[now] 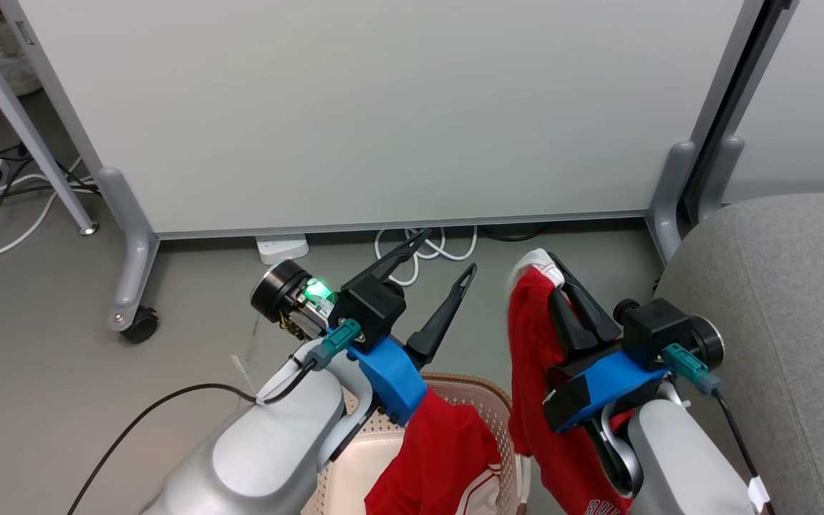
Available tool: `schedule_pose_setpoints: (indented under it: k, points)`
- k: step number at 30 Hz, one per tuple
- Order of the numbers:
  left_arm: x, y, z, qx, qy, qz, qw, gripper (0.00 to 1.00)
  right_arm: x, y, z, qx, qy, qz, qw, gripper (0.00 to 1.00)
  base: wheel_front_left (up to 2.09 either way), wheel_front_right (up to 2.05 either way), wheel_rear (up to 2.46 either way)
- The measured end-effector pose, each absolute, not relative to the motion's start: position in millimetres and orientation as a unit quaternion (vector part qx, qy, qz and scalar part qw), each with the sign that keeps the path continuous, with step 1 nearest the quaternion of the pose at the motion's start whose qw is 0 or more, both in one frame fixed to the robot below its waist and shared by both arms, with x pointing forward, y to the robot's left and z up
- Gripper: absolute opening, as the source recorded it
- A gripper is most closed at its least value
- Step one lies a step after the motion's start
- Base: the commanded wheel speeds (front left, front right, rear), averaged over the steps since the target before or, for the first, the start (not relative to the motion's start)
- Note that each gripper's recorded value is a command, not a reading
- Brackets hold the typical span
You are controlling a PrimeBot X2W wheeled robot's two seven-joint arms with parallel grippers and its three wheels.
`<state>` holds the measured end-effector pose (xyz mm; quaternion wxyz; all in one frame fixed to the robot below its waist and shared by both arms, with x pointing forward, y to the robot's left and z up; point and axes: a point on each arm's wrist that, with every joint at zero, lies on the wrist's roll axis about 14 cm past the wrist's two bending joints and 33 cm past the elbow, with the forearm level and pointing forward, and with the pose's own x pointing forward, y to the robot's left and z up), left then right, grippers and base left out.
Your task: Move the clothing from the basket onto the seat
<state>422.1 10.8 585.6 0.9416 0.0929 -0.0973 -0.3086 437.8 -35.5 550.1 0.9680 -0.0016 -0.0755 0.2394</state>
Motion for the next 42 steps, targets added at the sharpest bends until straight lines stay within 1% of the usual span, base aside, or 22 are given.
schedule_pose_setpoints:
  k: [10,20,31,42]
  points:
    - [428,-5,575,0.086,-0.086,-0.330,0.936,1.00,444,-64,548,0.001,-0.076,0.202,0.977,0.00,0.00,0.00,0.00]
    - [437,-45,560,0.072,-0.077,-0.382,0.918,1.00,453,-111,553,-0.004,-0.088,0.140,0.986,0.00,0.00,0.00,0.00]
    - [438,-100,536,0.052,-0.060,-0.457,0.886,1.00,452,-189,553,-0.019,-0.093,0.037,0.995,0.00,0.00,0.00,0.00]
    - [425,-156,512,0.037,-0.044,-0.535,0.843,1.00,426,-269,548,-0.038,-0.082,-0.075,0.993,0.00,0.00,0.00,0.00]
